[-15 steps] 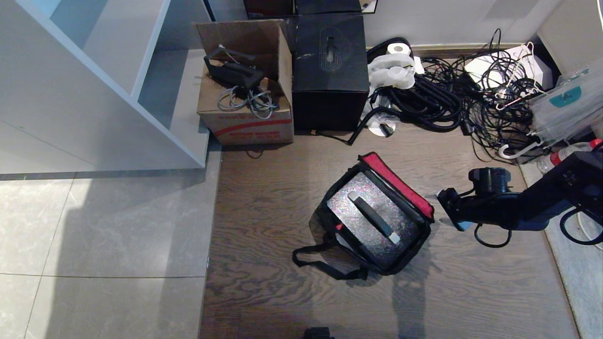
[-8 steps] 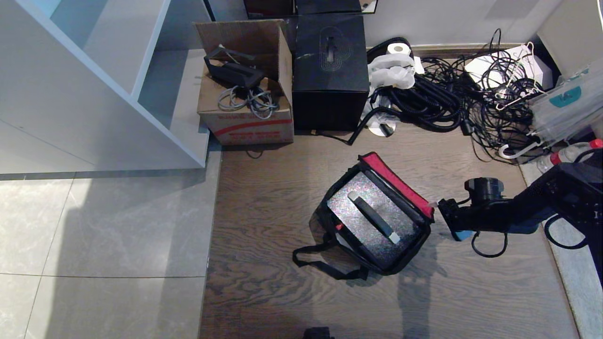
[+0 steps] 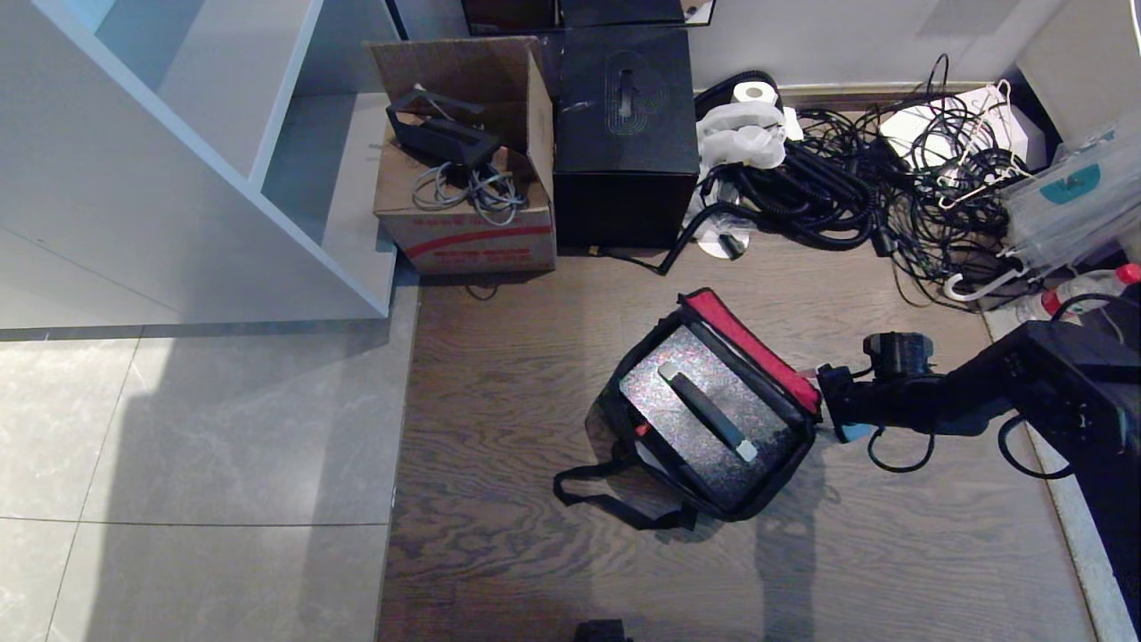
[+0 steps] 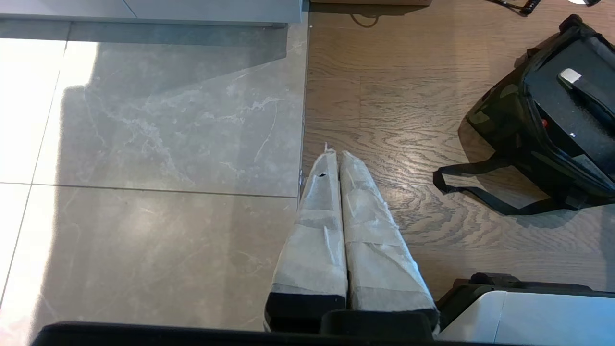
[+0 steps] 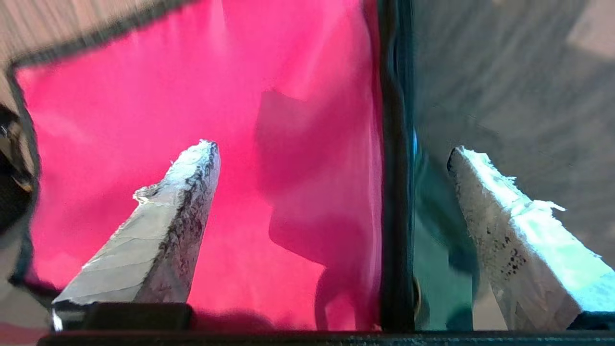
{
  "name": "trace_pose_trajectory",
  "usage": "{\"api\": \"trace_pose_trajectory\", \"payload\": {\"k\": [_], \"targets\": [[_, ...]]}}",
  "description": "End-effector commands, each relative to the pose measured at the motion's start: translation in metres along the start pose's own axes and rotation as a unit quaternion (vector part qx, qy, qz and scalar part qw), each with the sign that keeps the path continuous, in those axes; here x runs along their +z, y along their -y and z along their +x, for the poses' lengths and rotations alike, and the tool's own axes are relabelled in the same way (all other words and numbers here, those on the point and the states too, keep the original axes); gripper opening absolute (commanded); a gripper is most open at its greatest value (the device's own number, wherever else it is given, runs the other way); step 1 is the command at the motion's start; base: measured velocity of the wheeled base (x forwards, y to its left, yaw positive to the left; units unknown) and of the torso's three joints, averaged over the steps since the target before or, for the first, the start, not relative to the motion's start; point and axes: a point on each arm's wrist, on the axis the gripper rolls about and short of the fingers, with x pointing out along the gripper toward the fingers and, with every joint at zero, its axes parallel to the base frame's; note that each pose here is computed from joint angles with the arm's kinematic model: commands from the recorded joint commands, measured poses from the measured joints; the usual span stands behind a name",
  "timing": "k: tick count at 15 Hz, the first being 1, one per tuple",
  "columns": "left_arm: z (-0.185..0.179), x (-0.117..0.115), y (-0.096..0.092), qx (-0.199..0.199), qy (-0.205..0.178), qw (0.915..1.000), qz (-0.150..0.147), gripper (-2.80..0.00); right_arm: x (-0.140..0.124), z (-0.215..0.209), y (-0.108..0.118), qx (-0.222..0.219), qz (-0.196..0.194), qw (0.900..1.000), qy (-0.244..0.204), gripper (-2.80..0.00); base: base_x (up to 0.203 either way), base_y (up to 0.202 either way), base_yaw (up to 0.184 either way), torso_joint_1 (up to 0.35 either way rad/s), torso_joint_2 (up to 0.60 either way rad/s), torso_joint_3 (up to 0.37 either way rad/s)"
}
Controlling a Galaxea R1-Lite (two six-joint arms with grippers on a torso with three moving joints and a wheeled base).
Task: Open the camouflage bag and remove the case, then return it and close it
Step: Close the top of the storage box
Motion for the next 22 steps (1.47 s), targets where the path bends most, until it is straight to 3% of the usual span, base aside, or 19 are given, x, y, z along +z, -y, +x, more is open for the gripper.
{"api": "trace_pose_trajectory", "payload": {"k": [1,2,7,10,13,18,22], "targets": [[0.0,0.0,0.0,0.0,0.0,1.0,0.0,-2.8,0.001,0.011,0.005,0.003,0.003,1.0,0.001,0.0,0.0,0.0,0.0,0.0,0.0,0.0],[0.0,0.0,0.0,0.0,0.0,1.0,0.0,-2.8,0.002,0.012,0.003,0.005,0.0,1.0,0.002,-2.8,0.0,0.0,0.0,0.0,0.0,0.0],[0.0,0.0,0.0,0.0,0.0,1.0,0.0,-2.8,0.004,0.013,0.001,0.001,-0.007,1.0,0.004,-2.8,0.0,0.0,0.0,0.0,0.0,0.0],[0.0,0.0,0.0,0.0,0.0,1.0,0.0,-2.8,0.006,0.001,-0.011,0.009,-0.021,1.0,0.011,-2.8,0.0,0.0,0.0,0.0,0.0,0.0],[0.0,0.0,0.0,0.0,0.0,1.0,0.0,-2.8,0.007,-0.023,-0.026,0.005,-0.067,0.997,0.04,-2.8,0.0,0.0,0.0,0.0,0.0,0.0],[0.0,0.0,0.0,0.0,0.0,1.0,0.0,-2.8,-0.004,-0.083,-0.03,-0.026,-0.155,0.985,0.067,-2.8,0.0,0.0,0.0,0.0,0.0,0.0],[0.0,0.0,0.0,0.0,0.0,1.0,0.0,-2.8,-0.029,-0.129,-0.044,0.031,-0.238,0.966,0.095,-2.8,0.0,0.0,0.0,0.0,0.0,0.0]]}}
